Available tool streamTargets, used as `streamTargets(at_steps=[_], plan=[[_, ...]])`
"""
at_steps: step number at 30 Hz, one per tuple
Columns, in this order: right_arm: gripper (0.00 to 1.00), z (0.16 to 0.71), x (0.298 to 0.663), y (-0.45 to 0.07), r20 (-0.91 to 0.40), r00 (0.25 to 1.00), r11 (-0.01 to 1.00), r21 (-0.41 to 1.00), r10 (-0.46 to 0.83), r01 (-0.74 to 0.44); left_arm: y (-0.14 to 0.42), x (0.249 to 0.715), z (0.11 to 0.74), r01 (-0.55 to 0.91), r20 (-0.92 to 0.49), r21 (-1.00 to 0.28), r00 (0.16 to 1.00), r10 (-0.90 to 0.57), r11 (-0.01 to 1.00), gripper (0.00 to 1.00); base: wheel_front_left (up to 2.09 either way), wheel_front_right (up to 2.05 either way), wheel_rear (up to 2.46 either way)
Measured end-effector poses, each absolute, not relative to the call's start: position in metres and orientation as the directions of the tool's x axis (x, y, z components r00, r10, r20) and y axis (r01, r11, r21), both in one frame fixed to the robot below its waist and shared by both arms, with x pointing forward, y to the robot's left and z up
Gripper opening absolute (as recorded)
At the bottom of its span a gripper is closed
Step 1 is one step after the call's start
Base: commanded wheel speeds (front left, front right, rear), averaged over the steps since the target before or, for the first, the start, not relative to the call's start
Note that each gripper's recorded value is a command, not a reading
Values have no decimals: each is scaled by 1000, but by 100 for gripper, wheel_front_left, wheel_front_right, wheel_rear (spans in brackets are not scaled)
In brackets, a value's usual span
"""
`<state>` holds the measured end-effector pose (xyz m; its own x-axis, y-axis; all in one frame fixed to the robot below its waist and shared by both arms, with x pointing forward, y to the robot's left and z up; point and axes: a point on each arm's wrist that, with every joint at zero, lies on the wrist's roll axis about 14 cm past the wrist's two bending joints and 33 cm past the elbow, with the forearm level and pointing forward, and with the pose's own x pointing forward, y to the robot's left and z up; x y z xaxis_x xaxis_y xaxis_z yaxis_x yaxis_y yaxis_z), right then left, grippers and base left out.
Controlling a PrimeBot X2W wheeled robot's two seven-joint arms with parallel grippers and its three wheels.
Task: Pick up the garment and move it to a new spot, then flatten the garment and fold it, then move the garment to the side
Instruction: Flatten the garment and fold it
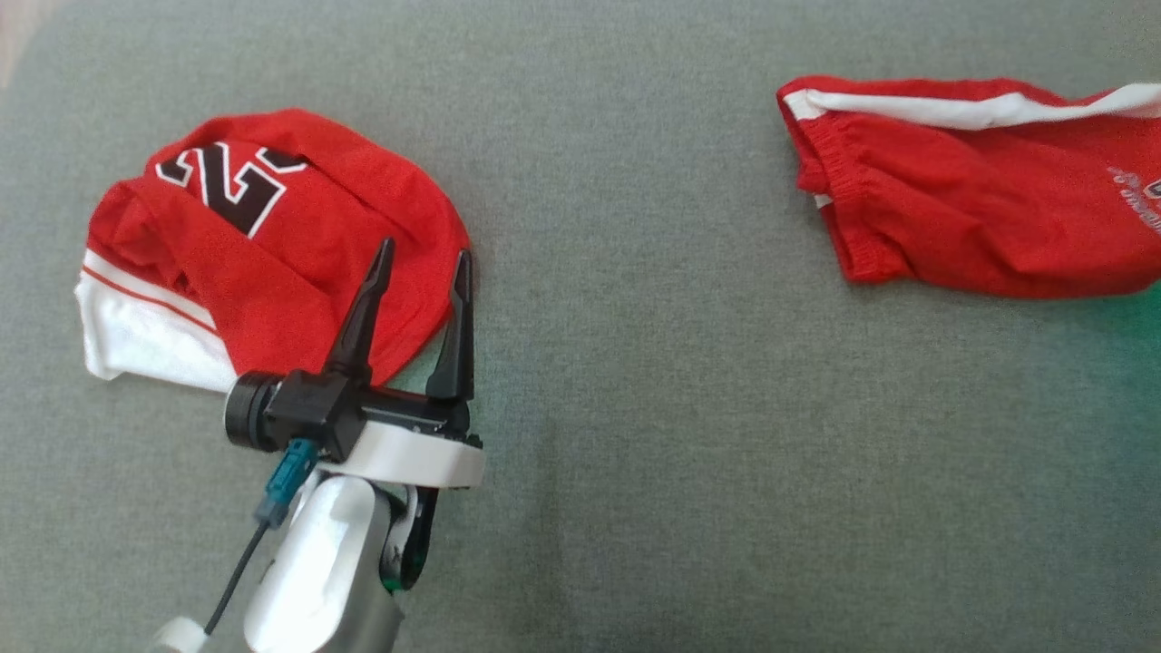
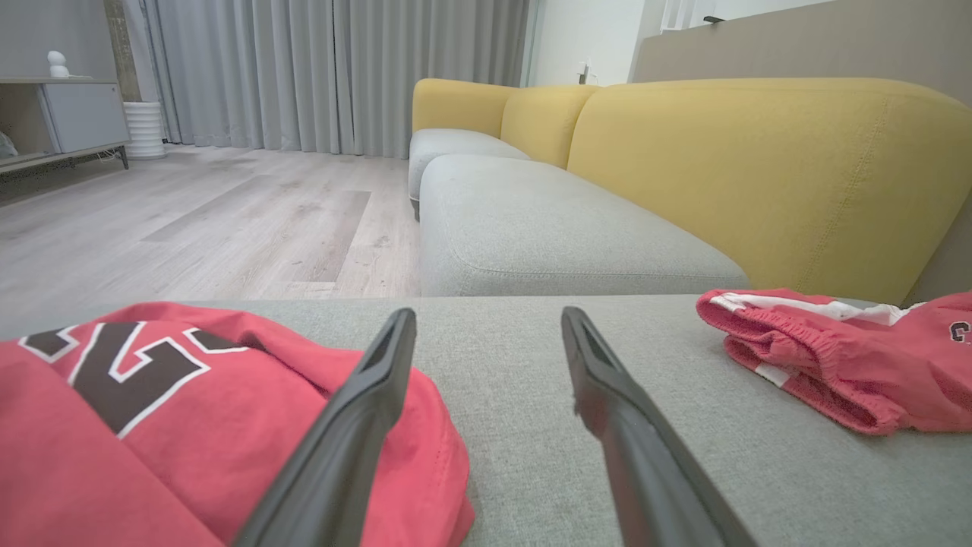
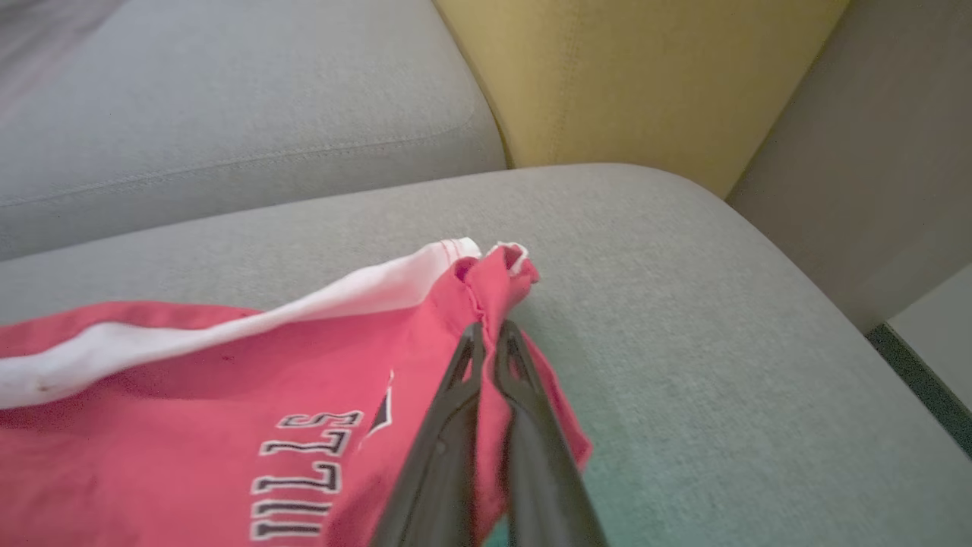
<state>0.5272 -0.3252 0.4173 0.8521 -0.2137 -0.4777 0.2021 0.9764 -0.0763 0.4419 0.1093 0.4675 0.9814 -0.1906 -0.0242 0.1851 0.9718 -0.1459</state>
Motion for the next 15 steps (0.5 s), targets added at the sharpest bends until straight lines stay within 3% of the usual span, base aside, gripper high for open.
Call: streamTargets(at_steps=[15], plan=[[0, 480, 539, -216, -276, 960, 995, 101, 35, -8, 113, 414, 491, 179, 24, -138, 984, -178, 974, 100, 0, 0, 0]])
